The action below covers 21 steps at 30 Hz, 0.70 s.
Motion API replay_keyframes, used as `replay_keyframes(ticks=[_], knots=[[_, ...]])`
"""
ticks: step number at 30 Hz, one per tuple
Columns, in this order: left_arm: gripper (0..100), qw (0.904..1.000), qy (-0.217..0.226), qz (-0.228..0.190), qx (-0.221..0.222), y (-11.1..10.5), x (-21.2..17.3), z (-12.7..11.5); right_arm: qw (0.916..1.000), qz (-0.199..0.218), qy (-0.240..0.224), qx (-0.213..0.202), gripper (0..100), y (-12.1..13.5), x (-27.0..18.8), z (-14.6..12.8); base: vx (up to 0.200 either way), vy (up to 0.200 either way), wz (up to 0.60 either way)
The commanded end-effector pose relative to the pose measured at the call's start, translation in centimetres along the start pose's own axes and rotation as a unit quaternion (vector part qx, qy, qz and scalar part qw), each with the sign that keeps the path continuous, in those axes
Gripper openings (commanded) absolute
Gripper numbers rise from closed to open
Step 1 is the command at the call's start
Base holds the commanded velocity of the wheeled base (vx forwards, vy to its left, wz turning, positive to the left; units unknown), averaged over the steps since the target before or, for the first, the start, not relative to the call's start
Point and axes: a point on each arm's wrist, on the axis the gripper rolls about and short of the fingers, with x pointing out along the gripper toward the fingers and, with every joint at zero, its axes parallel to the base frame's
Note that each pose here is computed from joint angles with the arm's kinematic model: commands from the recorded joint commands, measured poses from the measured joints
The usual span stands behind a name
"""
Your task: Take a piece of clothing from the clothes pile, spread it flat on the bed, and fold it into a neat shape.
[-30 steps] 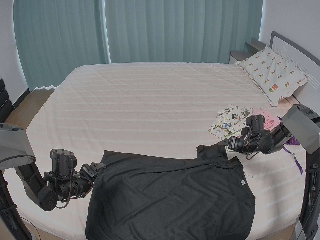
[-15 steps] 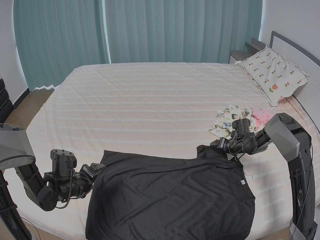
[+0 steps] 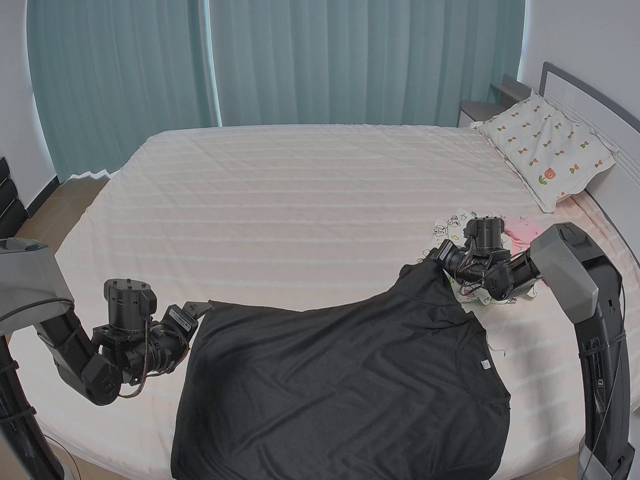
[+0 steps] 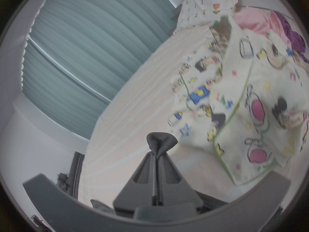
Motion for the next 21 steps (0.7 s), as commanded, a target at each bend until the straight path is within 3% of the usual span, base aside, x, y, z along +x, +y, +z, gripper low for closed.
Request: replay_keyframes(ticks=[1, 6, 13, 21], knots=[[100, 0.9986, -0.037, -0.011, 0.036, -1.0, 4.0, 2.4, 0.9974, 0.048, -0.053, 0.008, 0, 1.1, -0.6, 1.4, 0.0, 0.0, 0.0], [100, 0.9966, -0.035, -0.001, 0.074, -1.1, 8.7, 2.9, 0.9985, 0.039, -0.039, 0.003, 0, 0.3, -0.3, -0.1, 0.0, 0.0, 0.0], [100, 0.9935, -0.023, 0.024, 0.109, -1.8, 14.0, 3.9, 0.998, 0.019, -0.061, 0.004, 0, 0.0, -0.6, -0.1, 0.0, 0.0, 0.0], [100, 0.9868, -0.023, 0.046, 0.154, -0.1, 15.4, 4.6, 0.9977, 0.022, -0.065, -0.001, 0, -0.1, -0.8, -0.4, 0.0, 0.0, 0.0]])
